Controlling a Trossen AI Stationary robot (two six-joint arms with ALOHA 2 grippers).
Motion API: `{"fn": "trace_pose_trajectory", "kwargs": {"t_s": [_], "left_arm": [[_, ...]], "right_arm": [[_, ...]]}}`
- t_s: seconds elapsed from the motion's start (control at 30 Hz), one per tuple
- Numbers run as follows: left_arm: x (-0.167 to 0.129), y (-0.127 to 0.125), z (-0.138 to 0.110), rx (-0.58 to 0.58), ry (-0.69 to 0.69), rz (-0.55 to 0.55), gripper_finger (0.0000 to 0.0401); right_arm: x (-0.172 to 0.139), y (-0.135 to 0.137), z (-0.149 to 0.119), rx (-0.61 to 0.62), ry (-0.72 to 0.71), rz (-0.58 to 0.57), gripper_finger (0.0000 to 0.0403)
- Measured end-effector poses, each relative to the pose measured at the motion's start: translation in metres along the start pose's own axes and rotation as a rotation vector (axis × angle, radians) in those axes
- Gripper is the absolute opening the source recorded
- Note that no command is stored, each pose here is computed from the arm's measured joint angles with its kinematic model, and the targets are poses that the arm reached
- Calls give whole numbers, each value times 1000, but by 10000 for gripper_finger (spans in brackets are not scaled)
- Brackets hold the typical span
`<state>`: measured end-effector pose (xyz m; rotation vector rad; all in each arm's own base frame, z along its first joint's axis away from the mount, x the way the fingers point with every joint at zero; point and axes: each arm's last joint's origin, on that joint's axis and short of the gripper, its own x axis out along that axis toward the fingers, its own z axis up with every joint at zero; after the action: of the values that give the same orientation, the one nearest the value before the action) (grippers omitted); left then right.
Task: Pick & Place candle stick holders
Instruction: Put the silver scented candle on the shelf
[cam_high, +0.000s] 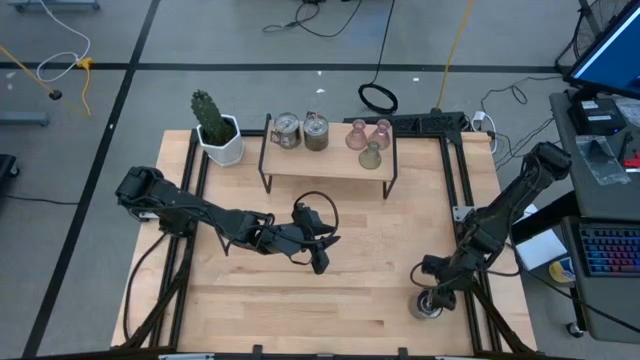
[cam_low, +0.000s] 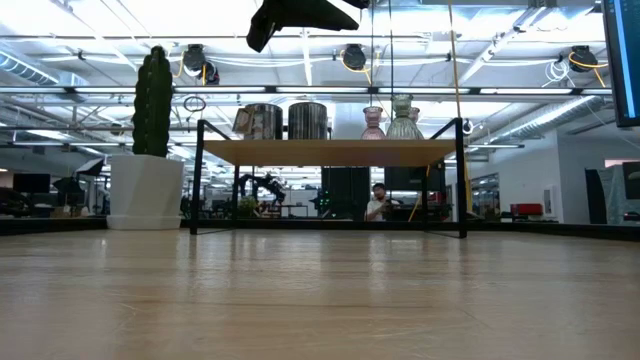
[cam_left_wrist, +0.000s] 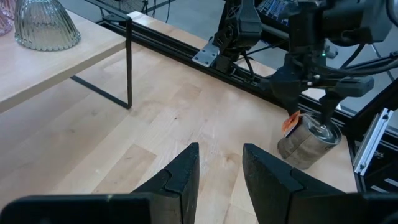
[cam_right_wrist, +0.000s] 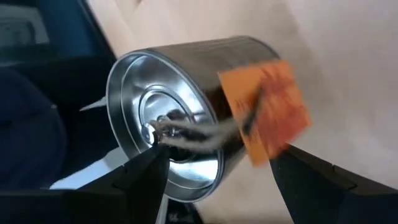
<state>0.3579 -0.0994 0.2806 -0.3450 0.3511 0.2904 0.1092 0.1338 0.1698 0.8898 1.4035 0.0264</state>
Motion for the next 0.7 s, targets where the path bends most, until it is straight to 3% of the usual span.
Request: {"fn": "trace_pose_trajectory", "kwargs": {"t_s": [0.23, 0.43, 0.7], "left_arm": [[0, 0, 0, -1, 0, 0, 122], [0, 0, 0, 0, 0, 0, 122], [0, 0, 0, 2, 0, 0, 122]], "right_arm": [[8, -2, 0, 17, 21, 78, 265], [10, -7, 0, 92, 43, 66, 263], [11, -9, 0, 120, 46, 55, 212]]}}
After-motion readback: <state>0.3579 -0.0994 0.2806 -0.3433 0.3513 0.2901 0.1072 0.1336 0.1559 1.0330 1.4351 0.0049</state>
